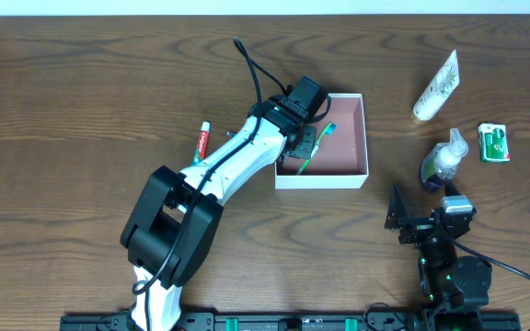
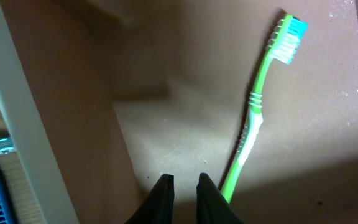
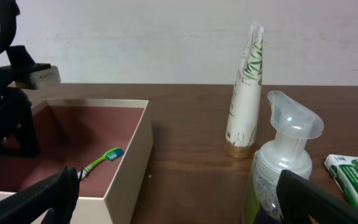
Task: Pack container
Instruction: 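Carry the toothbrush right into the white box and release it, then move the left gripper back to the Colgate toothpaste tube, then grasp the Colgate toothpaste tube with the left gripper and lift, then carry the toothpaste into the box and release it beside toothbrush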
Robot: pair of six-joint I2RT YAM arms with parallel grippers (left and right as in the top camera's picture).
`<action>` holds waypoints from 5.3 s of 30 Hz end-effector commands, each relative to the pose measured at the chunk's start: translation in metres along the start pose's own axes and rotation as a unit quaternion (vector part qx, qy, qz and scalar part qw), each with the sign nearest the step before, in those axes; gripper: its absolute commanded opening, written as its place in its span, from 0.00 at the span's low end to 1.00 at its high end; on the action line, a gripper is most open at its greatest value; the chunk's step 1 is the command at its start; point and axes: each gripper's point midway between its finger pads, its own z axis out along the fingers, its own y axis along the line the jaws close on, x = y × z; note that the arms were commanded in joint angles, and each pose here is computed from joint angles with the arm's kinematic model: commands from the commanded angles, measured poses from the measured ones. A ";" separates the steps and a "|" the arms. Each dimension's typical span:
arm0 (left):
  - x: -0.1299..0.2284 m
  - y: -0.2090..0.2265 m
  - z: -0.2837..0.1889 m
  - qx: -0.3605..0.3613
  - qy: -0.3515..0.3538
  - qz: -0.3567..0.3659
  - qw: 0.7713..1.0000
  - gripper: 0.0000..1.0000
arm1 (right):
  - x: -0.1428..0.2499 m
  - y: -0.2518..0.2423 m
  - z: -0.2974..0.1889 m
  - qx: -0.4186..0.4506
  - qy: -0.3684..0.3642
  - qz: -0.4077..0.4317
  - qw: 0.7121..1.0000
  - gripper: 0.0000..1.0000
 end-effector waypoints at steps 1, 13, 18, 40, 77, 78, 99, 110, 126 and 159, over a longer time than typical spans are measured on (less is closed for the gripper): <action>-0.001 0.004 0.001 -0.006 -0.003 0.004 1.000 0.15 | 0.001 -0.001 0.000 0.002 0.001 -0.006 1.000 0.99; -0.062 -0.014 -0.092 0.037 -0.123 0.016 0.992 0.27 | 0.001 -0.001 0.000 0.002 0.001 -0.006 1.000 0.99; -0.074 0.001 -0.158 0.044 -0.183 0.024 0.982 0.34 | 0.001 -0.001 0.000 0.002 0.001 -0.006 1.000 0.99; 0.014 0.209 -0.096 -0.080 -0.011 -0.105 0.991 0.35 | 0.001 -0.001 0.000 0.002 0.001 -0.006 1.000 0.99; 0.057 0.216 0.016 -0.070 0.126 -0.064 0.987 0.36 | 0.001 -0.001 0.000 0.002 0.001 -0.006 1.000 0.99; 0.057 0.216 0.016 -0.070 0.126 -0.064 0.987 0.36 | 0.001 -0.001 0.000 0.002 0.001 -0.006 1.000 0.99; 0.061 0.212 0.024 -0.058 0.127 -0.066 0.988 0.36 | 0.001 -0.001 0.000 0.002 0.001 -0.006 1.000 0.99; 0.061 0.212 0.024 -0.058 0.128 -0.066 0.988 0.36 | 0.001 -0.001 0.000 0.002 0.001 -0.006 1.000 0.99; 0.068 0.212 0.029 -0.057 0.138 -0.067 0.986 0.22 | 0.001 -0.001 0.000 0.002 0.001 -0.006 1.000 0.99; -0.030 0.023 -0.184 0.107 -0.153 0.052 0.981 0.12 | 0.001 -0.001 0.000 0.002 0.001 -0.006 1.000 0.99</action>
